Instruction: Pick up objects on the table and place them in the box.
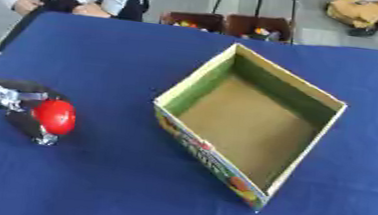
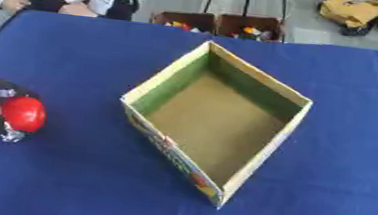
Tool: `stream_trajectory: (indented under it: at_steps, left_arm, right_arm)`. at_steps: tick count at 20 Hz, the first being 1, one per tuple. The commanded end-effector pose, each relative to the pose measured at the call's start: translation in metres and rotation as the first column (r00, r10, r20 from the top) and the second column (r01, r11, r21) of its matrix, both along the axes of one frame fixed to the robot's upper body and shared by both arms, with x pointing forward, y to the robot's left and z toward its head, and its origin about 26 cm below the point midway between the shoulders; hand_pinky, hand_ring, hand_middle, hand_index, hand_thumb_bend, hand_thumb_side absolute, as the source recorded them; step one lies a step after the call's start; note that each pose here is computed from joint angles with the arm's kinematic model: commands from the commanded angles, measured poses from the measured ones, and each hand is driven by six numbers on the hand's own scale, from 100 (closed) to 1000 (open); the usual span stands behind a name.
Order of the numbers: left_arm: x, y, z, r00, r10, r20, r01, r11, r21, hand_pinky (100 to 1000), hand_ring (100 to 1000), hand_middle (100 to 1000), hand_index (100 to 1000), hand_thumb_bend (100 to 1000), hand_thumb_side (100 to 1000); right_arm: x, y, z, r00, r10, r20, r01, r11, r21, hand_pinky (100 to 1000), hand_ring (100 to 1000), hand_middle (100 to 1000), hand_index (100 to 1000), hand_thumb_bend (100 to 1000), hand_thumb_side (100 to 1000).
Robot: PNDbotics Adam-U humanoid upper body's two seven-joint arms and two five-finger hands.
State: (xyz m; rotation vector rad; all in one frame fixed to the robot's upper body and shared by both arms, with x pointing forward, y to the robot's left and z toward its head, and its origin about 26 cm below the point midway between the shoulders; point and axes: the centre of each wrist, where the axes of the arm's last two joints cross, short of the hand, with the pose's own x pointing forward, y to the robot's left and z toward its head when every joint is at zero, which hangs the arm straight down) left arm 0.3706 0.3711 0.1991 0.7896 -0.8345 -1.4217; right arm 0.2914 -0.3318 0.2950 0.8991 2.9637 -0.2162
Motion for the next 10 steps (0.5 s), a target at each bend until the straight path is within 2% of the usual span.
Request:
stream_trajectory:
  at_steps: [1,10]
  left_arm:
    - [-0.001,0.005,0.009,0.999,0.016,0.039,-0.017,1.000,0.022,299,625,854,987,100,413]
    - [-0.006,0.004,0.028,0.988,0.030,0.153,-0.035,0.999,0.033,255,581,786,804,100,408]
  right_arm:
    - [-0.004,-0.001,0.009,1.000,-0.005,0.029,0.006,1.000,-0.012,754,753,711,717,100,1000]
    - [-0.004,-0.002,0.008,1.000,-0.008,0.026,0.008,1.000,-0.008,754,752,711,718,100,1000]
